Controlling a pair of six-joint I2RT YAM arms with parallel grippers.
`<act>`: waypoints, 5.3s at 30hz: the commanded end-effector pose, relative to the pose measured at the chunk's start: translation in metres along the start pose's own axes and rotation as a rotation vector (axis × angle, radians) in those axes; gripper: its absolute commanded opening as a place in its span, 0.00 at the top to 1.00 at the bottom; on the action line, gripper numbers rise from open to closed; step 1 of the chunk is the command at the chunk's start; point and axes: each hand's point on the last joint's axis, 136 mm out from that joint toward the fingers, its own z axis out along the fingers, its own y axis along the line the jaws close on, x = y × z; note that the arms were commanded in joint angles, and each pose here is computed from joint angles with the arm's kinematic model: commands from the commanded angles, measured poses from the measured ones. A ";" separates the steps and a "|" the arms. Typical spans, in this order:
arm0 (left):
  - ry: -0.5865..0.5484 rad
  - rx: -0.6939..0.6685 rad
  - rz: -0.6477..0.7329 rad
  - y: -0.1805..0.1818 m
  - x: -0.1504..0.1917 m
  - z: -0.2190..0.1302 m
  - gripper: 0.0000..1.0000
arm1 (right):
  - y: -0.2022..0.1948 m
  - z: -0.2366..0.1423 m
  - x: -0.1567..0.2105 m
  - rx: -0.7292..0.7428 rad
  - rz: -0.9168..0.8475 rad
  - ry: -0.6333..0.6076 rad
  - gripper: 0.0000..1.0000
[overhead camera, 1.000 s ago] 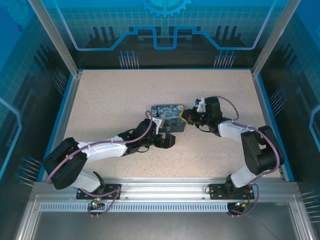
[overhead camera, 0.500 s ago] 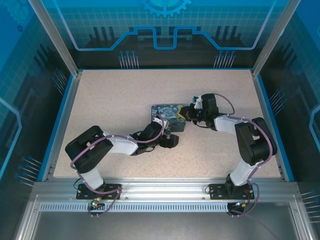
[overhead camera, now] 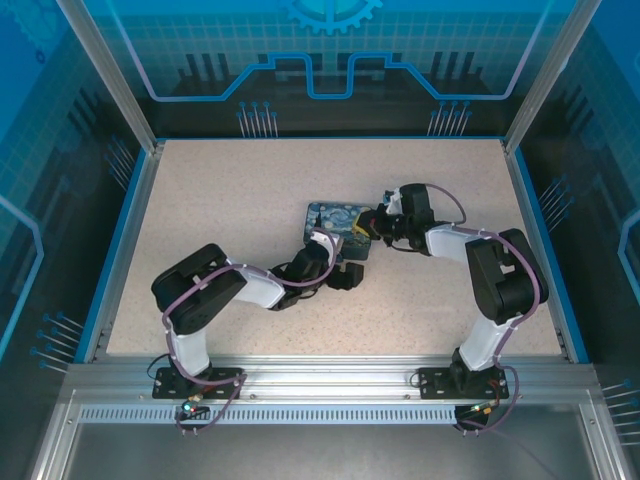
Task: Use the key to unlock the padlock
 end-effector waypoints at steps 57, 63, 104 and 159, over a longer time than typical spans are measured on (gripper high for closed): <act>-0.202 -0.009 -0.447 -0.003 -0.006 0.010 0.58 | -0.017 0.004 0.004 0.031 0.027 0.041 1.00; -0.240 0.002 -0.488 -0.002 -0.014 0.006 0.58 | -0.019 0.005 0.004 0.034 0.029 0.042 1.00; -0.255 -0.002 -0.667 0.018 -0.005 0.015 0.71 | -0.020 0.009 0.004 0.036 0.033 0.053 1.00; 0.151 0.193 -0.819 0.001 -0.042 -0.055 1.00 | 0.025 -0.096 0.119 -0.099 -0.169 -0.015 1.00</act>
